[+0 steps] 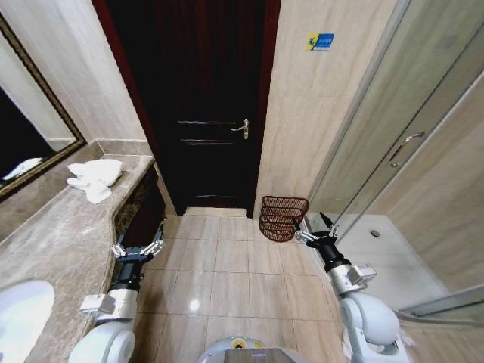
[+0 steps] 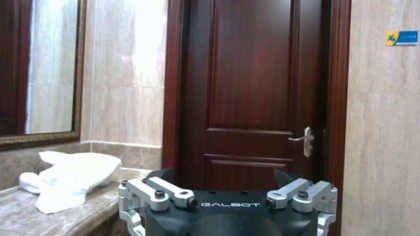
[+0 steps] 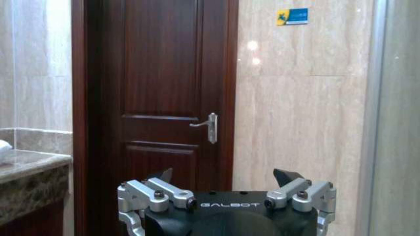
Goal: Discard the used towel into the hamper.
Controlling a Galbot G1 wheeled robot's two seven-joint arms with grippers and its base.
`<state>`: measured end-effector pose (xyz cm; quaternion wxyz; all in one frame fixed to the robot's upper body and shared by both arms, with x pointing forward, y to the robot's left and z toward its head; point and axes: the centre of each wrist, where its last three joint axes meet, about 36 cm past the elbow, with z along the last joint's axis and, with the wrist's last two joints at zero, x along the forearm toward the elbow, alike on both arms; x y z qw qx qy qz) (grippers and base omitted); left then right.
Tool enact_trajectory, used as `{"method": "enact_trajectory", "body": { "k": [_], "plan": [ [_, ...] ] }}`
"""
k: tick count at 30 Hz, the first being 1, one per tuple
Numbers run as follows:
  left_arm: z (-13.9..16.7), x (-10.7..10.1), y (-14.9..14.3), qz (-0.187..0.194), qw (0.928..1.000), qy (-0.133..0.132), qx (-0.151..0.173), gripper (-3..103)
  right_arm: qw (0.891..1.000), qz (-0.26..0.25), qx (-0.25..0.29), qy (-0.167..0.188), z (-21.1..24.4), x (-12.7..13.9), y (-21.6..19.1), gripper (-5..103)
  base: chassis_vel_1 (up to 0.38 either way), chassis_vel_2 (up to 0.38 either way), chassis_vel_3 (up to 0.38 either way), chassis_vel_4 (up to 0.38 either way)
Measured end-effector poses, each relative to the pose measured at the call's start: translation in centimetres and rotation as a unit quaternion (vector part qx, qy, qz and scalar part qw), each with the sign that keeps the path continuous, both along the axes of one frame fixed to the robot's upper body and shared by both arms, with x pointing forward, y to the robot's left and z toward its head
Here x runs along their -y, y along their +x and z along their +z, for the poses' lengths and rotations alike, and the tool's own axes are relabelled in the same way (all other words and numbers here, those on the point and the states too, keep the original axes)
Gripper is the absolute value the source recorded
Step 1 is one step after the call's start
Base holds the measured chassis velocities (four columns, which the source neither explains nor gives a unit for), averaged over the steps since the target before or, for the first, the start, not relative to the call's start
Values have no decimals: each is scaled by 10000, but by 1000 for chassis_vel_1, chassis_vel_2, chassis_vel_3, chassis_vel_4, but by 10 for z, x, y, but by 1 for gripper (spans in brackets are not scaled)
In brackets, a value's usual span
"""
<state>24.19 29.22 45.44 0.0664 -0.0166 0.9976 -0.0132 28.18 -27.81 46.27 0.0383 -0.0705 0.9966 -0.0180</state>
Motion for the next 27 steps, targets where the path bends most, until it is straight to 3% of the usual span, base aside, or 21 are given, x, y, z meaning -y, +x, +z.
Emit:
{"method": "enact_trajectory", "body": {
  "k": [13, 17, 23, 27],
  "plan": [
    [-6, -3, -1, 35, 10000, 36, 52, 100, 10000, 1, -7, 52, -1, -1, 2, 100, 67, 61, 58, 63],
    [-7, -6, 0, -2, 9995, 326, 39, 100, 10000, -17, -1, 55, -1, 0, 2, 100, 53, 47, 42, 52],
    [-5, -3, -1, -23, 9995, 301, 13, 100, 10000, -33, -12, 52, -1, 2, 1, 100, 0, 0, 0, 0],
    [-7, -4, -1, -15, 9991, 428, 29, 100, 10000, -42, -25, 66, -2, 3, -1, 100, 0, 0, 0, 0]
  ]
}}
